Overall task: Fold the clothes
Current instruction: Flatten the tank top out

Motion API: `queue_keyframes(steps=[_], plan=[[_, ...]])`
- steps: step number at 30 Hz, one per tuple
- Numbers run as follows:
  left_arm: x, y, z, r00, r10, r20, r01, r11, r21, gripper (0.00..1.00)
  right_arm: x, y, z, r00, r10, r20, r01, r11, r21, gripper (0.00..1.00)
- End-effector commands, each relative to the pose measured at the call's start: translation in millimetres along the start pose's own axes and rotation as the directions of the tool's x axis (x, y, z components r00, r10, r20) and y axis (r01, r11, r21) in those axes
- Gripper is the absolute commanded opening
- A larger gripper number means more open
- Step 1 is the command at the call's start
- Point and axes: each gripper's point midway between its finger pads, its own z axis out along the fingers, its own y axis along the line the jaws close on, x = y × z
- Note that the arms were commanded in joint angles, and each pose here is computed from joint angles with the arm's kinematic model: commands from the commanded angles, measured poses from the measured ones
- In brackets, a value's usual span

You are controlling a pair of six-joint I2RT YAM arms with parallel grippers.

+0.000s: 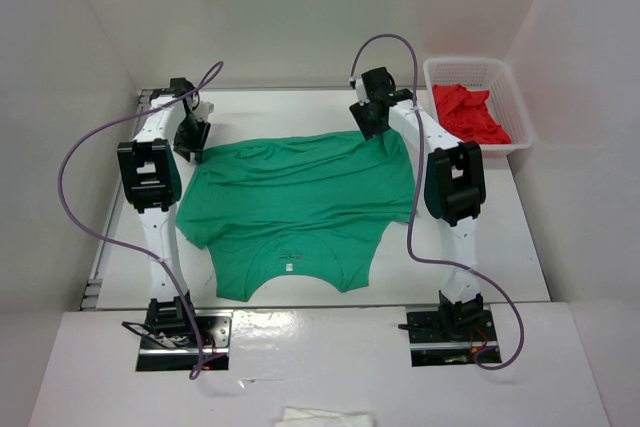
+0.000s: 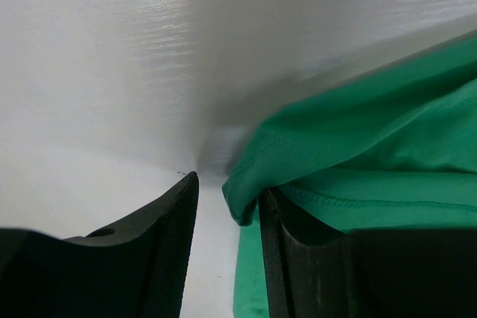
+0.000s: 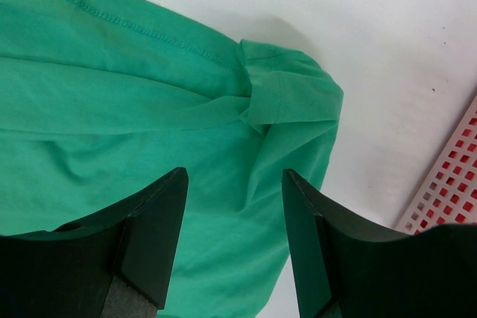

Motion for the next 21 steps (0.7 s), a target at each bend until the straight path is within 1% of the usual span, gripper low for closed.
queue_keyframes(steps=[1,7,9,13,14,17,21], plan=[[-6.3,-0.7,-1.4,1.000,0.021,0.009,-0.021,1.000,0.010,0.45,-27.4,-2.7,-24.4,0.995,0.012,0.101,-0.013,1.000,0.001,0.62],[-17.1,-1.6,-8.4,0.999,0.021,0.047,-0.022,1.000,0.021,0.45,-23.9,-1.7,-22.7,0.996,0.011,0.092,-0.011,1.000,0.000,0.62],[-22.7,-0.1,-17.2,0.997,0.020,0.075,-0.022,1.000,0.014,0.45,-20.3,-0.7,-21.1,0.996,0.010,0.083,-0.010,1.000,-0.002,0.62],[-23.1,-1.7,-17.2,0.997,0.020,0.077,-0.022,0.999,0.023,0.44,-20.3,-0.6,-21.1,0.997,0.010,0.083,-0.010,1.000,-0.002,0.62],[-23.1,-1.7,-17.2,0.997,0.020,0.077,-0.022,0.999,0.023,0.42,-20.3,-0.6,-21.1,0.997,0.010,0.083,-0.010,1.000,-0.002,0.62],[-18.3,-1.3,-10.4,0.998,0.021,0.056,-0.022,1.000,0.019,0.42,-22.9,-1.8,-24.9,0.996,0.011,0.092,-0.011,1.000,0.000,0.62],[-18.2,-1.4,-8.0,0.998,0.020,0.057,-0.022,1.000,0.019,0.38,-22.9,-1.8,-24.9,0.996,0.011,0.092,-0.011,1.000,0.000,0.62]])
